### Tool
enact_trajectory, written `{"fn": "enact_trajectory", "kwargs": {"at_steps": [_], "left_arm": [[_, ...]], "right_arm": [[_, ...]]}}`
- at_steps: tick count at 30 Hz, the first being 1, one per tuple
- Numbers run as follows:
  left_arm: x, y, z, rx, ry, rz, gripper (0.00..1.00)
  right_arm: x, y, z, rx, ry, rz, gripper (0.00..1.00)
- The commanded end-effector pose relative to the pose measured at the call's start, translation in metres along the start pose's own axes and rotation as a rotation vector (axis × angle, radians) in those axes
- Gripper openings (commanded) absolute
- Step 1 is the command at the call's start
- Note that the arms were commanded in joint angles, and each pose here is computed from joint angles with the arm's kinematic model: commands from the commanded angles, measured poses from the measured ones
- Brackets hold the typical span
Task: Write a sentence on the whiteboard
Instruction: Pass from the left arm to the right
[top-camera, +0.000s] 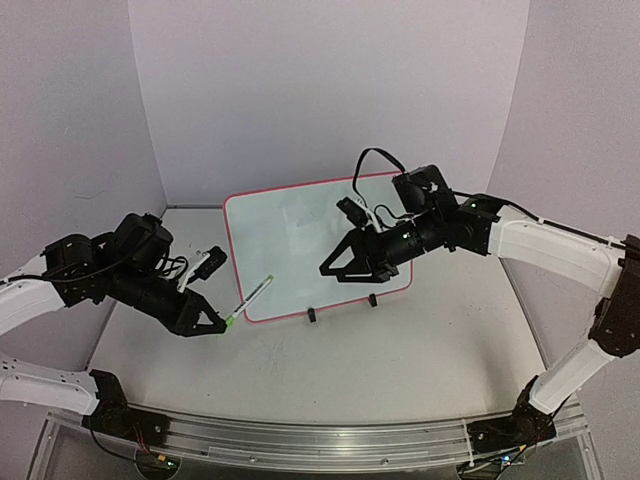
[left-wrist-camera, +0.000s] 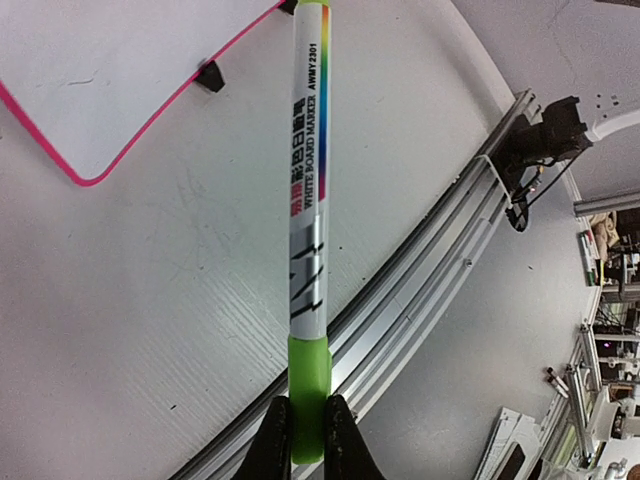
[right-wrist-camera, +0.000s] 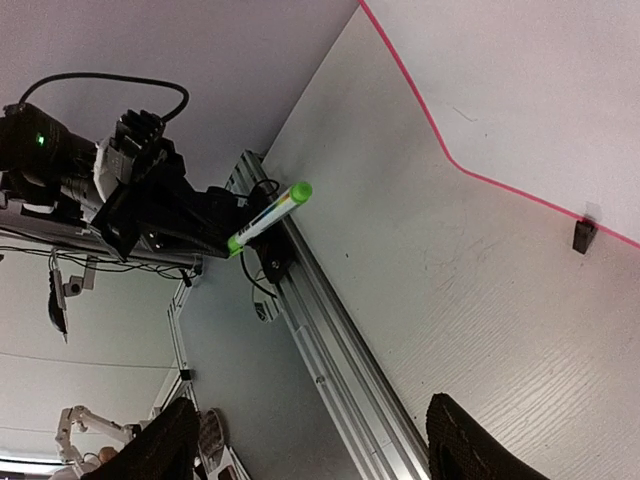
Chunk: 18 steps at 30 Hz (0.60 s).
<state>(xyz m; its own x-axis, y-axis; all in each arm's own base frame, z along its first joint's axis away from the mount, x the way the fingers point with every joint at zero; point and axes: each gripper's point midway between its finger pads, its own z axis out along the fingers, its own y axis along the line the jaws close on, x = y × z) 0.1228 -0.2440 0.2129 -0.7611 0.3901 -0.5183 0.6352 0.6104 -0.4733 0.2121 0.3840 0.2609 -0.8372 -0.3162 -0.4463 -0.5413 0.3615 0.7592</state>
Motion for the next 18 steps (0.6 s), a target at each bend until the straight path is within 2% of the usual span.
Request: {"fn": "enact_trajectory", "kwargs": {"at_steps": [1, 18], "left_arm": [[-0.028, -0.045, -0.002, 0.206, -0.057, 0.146, 0.0], [-0.024, -0.083, 0.027, 0.351, 0.082, 0.273, 0.0]], "right_arm": [[0.029, 0.004, 0.014, -0.087, 0.125, 0.063, 0.75], [0.038, 0.014, 0.043, -0.185, 0.213, 0.085, 0.74]]}}
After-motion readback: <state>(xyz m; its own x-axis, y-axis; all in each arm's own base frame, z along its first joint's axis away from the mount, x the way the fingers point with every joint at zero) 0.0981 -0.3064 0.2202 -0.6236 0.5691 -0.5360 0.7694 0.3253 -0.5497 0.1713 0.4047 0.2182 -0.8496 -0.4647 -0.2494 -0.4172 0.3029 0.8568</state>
